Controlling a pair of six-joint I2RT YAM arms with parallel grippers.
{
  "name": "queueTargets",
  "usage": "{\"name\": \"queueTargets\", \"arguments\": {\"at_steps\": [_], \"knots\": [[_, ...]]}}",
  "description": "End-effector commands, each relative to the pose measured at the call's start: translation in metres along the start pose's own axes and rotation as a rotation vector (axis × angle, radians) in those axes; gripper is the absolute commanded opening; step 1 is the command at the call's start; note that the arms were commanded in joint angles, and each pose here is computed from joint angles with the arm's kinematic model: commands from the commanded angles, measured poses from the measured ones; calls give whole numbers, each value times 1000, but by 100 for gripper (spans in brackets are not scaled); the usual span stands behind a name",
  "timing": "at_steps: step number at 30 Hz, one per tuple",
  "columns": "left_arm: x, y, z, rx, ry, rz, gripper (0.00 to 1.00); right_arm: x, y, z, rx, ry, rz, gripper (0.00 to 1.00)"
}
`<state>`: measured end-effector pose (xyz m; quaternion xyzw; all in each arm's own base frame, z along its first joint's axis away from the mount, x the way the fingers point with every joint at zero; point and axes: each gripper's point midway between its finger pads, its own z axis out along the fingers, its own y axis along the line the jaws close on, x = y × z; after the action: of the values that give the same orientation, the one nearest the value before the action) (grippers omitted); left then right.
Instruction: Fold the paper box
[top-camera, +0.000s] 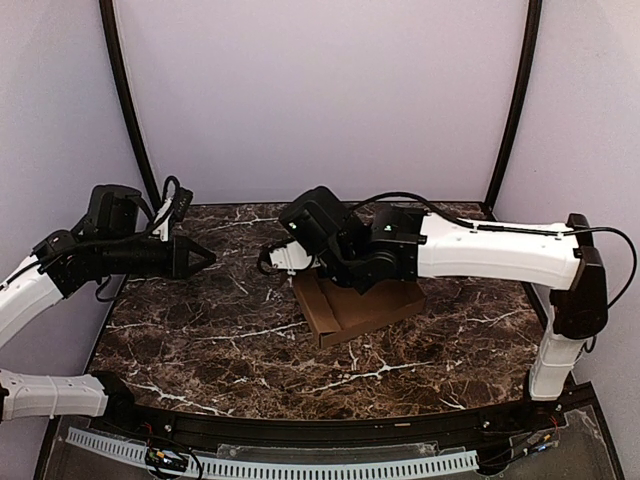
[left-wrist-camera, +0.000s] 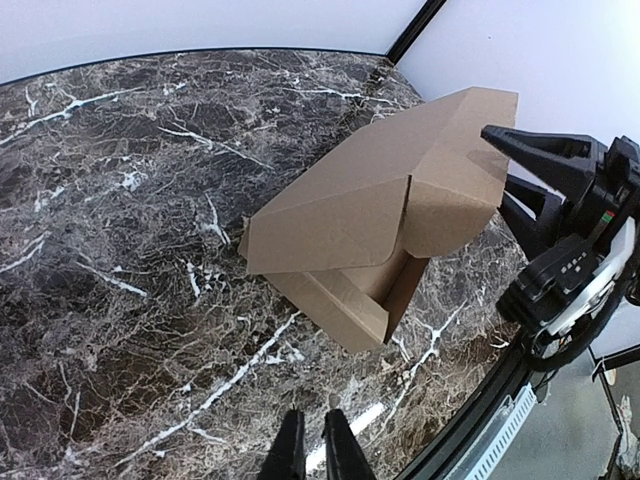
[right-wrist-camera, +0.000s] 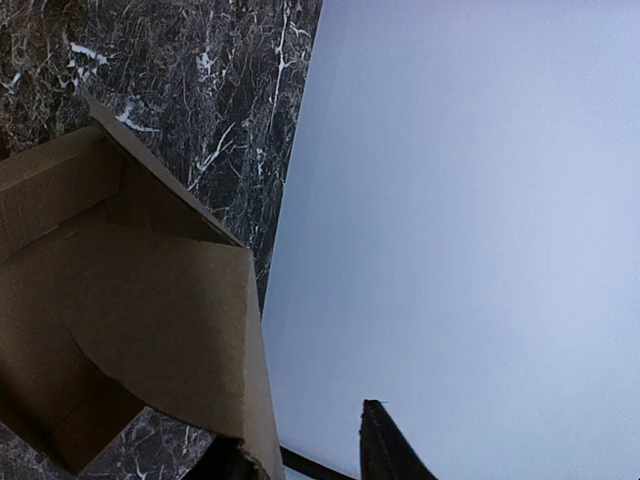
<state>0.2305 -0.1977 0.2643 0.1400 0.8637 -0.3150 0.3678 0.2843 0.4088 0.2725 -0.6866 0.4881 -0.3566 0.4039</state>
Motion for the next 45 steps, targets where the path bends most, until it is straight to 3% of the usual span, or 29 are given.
{"name": "queueTargets", "arguments": {"at_steps": [1,3,9,16,18,24,27,33,38,45], "knots": [[7,-4,11,48,24,-32,7,4,-6,-7,9,-19,79,44],[9,-3,15,56,26,-41,7,9,-10,-12,22,-25,95,54],[14,1,36,68,41,-69,7,18,-27,-47,13,-159,208,68],[12,-3,63,129,57,-129,5,42,-50,-107,-55,-371,462,76],[13,-3,72,139,71,-144,5,59,-64,-117,-34,-377,570,80],[28,11,97,104,126,-173,4,130,-71,-103,3,-207,836,84],[39,22,106,65,158,-181,4,164,-57,-83,-68,-143,1007,84],[63,44,112,-56,231,-153,9,219,2,-35,-205,44,1256,86],[89,58,120,-155,303,-105,19,281,67,2,-281,244,1469,86],[115,66,128,-297,365,127,34,307,130,37,-388,243,1701,88]]}}
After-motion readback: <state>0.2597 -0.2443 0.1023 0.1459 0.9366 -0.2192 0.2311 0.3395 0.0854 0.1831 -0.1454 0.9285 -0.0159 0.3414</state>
